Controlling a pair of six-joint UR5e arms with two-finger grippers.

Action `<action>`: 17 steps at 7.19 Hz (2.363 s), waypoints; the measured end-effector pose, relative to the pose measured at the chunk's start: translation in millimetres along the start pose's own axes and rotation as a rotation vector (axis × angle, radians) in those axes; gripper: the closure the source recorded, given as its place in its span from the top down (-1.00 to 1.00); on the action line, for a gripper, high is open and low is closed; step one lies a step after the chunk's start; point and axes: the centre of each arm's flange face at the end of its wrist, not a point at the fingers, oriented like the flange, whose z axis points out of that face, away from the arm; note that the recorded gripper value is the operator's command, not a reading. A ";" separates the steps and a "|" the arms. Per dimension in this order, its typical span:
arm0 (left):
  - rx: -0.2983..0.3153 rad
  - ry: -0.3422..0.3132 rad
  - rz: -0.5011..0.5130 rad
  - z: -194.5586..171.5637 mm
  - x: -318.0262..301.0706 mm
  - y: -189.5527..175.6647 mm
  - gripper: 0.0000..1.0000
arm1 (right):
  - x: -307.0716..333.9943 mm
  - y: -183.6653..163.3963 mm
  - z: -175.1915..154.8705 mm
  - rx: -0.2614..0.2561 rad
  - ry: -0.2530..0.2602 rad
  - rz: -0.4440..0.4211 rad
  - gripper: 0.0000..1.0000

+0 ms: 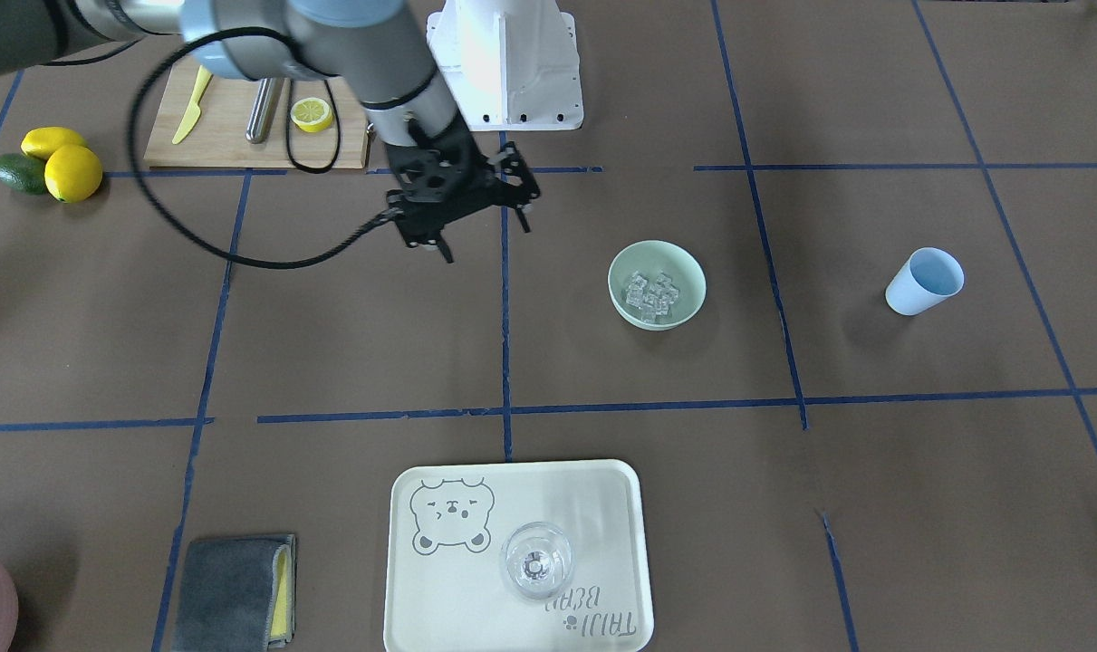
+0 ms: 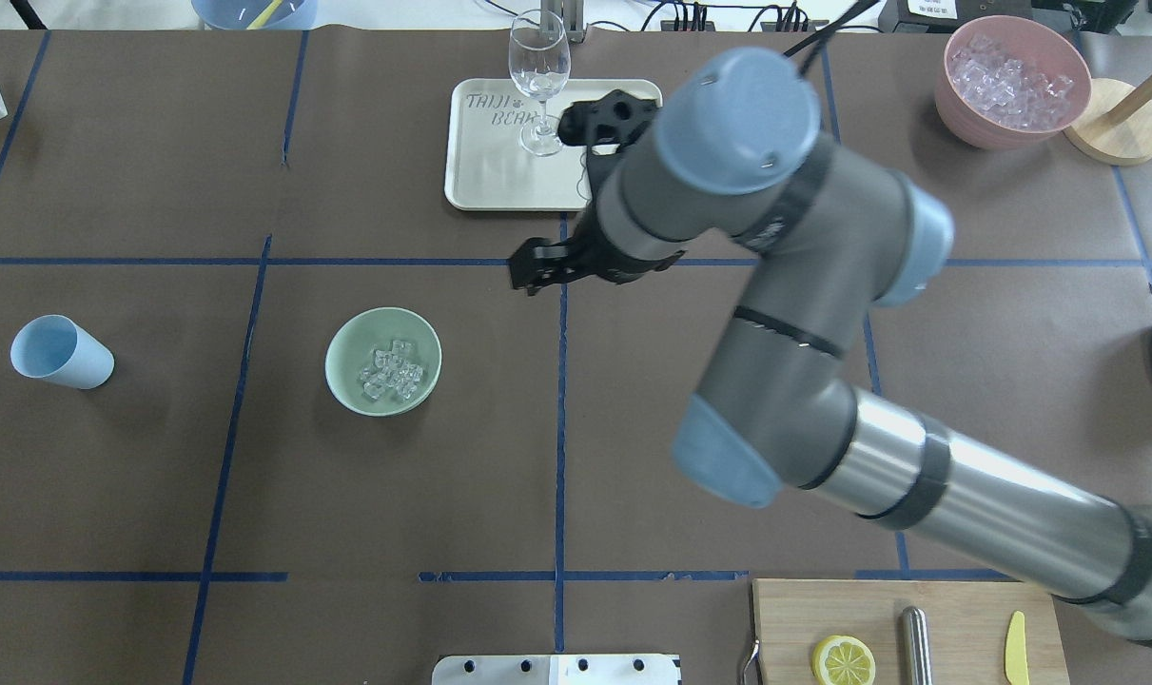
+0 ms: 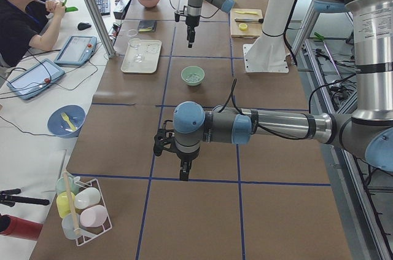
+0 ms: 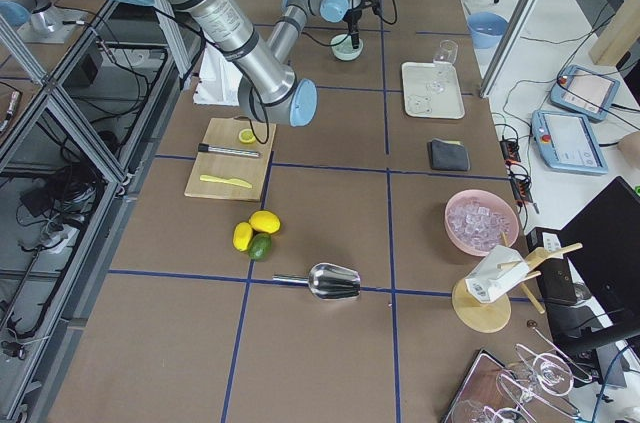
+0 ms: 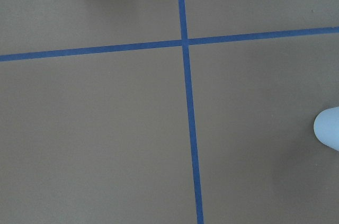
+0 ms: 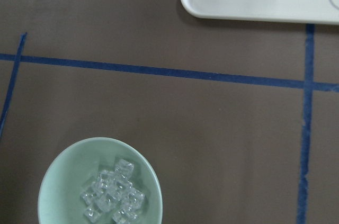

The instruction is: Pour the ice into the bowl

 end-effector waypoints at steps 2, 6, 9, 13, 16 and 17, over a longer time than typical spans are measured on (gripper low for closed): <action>0.003 0.009 0.002 -0.6 1.4 -0.7 1.00 | -35.2 16.3 53.0 -0.001 0.080 0.009 0.50; 0.005 0.014 0.004 -0.8 2.1 -1.0 1.00 | -34.5 34.1 92.6 -0.022 0.121 0.009 -0.88; 0.007 0.014 0.007 -1.4 2.7 -1.3 1.00 | -35.0 37.7 97.6 -0.025 0.111 0.019 -1.00; 0.003 0.015 0.005 0.2 1.9 -0.9 1.00 | -31.0 18.4 63.2 0.001 0.055 0.038 -1.00; 0.001 0.016 0.003 1.0 1.4 -0.2 1.00 | 62.5 -25.0 5.2 0.012 -0.025 0.007 -1.00; 0.001 0.015 0.004 0.7 1.7 -0.3 1.00 | 123.2 -34.6 -11.1 0.002 -0.037 -0.034 -1.00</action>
